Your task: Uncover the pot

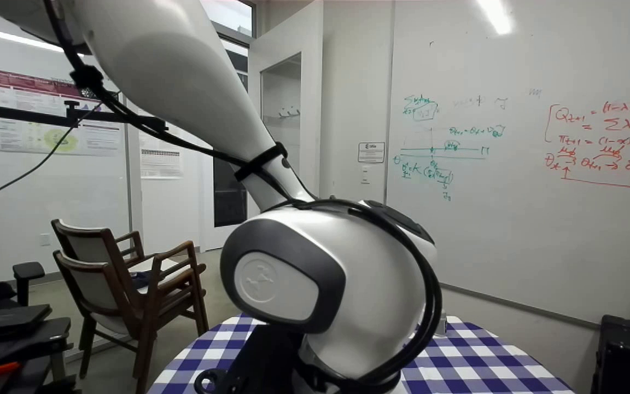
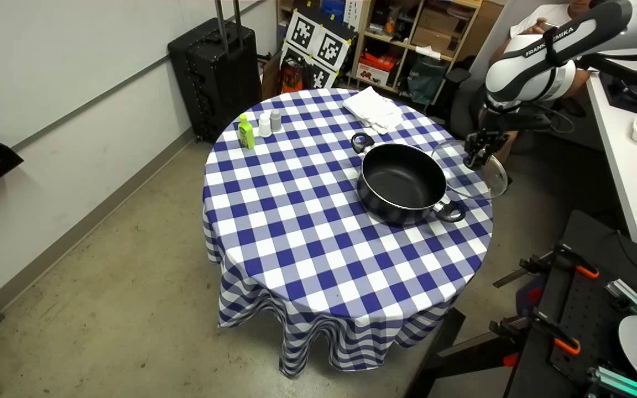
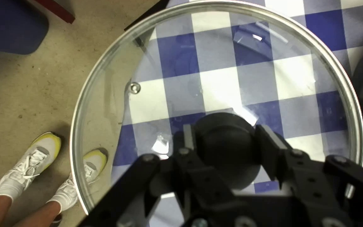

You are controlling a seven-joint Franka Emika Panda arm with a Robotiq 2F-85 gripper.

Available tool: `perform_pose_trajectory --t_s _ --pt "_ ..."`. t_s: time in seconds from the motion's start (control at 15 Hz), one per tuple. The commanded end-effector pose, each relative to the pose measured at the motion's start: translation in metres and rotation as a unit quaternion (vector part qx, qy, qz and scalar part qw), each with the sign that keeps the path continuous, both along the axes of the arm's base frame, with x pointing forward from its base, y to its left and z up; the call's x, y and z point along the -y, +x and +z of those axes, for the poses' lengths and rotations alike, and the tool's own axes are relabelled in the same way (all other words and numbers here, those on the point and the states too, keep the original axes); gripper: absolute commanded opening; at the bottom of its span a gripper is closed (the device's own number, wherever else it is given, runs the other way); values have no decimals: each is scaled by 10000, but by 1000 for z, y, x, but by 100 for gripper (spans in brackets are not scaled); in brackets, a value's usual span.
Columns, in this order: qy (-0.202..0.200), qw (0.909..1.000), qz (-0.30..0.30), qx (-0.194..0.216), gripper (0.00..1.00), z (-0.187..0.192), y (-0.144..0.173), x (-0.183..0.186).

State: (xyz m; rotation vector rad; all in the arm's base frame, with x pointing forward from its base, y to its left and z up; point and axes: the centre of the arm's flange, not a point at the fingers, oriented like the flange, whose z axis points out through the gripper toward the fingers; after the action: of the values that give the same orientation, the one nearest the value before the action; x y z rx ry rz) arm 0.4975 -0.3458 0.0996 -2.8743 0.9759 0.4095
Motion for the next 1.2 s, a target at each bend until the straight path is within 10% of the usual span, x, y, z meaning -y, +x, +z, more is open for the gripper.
perform_pose_trajectory --t_s 0.0,1.0,1.13 --pt "131 9999 48 75 25 -5 22 6" --pt "343 9988 195 -293 25 -41 31 -1" --pt "410 9982 211 -394 77 -44 30 -4"
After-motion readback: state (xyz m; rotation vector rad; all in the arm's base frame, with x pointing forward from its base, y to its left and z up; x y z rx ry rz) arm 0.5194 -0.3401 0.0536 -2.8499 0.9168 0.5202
